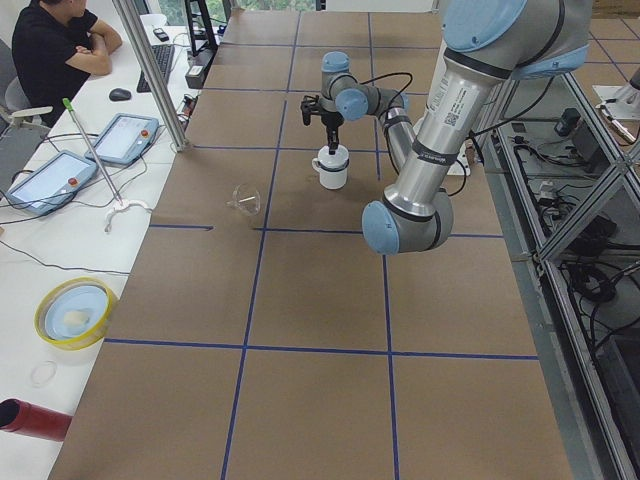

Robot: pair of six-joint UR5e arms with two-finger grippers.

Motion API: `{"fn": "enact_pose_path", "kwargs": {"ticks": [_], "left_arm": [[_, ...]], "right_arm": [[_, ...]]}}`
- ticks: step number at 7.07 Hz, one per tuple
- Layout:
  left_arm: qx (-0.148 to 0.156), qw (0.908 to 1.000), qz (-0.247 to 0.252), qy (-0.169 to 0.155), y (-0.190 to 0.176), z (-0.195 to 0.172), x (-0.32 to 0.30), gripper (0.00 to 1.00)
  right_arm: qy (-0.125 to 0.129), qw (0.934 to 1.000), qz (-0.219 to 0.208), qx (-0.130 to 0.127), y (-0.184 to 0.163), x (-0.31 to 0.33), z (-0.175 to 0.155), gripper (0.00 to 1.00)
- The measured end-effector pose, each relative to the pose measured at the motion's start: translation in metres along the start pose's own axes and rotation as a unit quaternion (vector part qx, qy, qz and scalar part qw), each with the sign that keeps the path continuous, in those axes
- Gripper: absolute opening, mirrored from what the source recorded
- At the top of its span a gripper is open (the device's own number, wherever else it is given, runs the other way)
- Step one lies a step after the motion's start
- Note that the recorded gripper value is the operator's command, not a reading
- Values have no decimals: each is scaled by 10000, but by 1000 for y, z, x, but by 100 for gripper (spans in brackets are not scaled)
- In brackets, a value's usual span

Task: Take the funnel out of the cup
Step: 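Lower the white lid onto the mug opening and adjust its seating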

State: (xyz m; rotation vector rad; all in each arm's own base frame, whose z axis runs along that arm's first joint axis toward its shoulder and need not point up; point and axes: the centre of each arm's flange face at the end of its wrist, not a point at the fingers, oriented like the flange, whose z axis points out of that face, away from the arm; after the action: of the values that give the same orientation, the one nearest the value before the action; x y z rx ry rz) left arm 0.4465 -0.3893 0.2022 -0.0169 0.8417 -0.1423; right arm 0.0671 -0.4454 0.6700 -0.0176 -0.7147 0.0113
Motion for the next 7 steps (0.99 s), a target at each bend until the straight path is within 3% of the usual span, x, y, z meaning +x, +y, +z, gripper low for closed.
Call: {"fn": "enact_pose_path", "kwargs": {"ticks": [7], "left_arm": [[-34, 10000, 13, -44, 3, 6, 0, 0]], "right_arm": [[0, 10000, 0, 0, 0, 0, 0, 100]]}}
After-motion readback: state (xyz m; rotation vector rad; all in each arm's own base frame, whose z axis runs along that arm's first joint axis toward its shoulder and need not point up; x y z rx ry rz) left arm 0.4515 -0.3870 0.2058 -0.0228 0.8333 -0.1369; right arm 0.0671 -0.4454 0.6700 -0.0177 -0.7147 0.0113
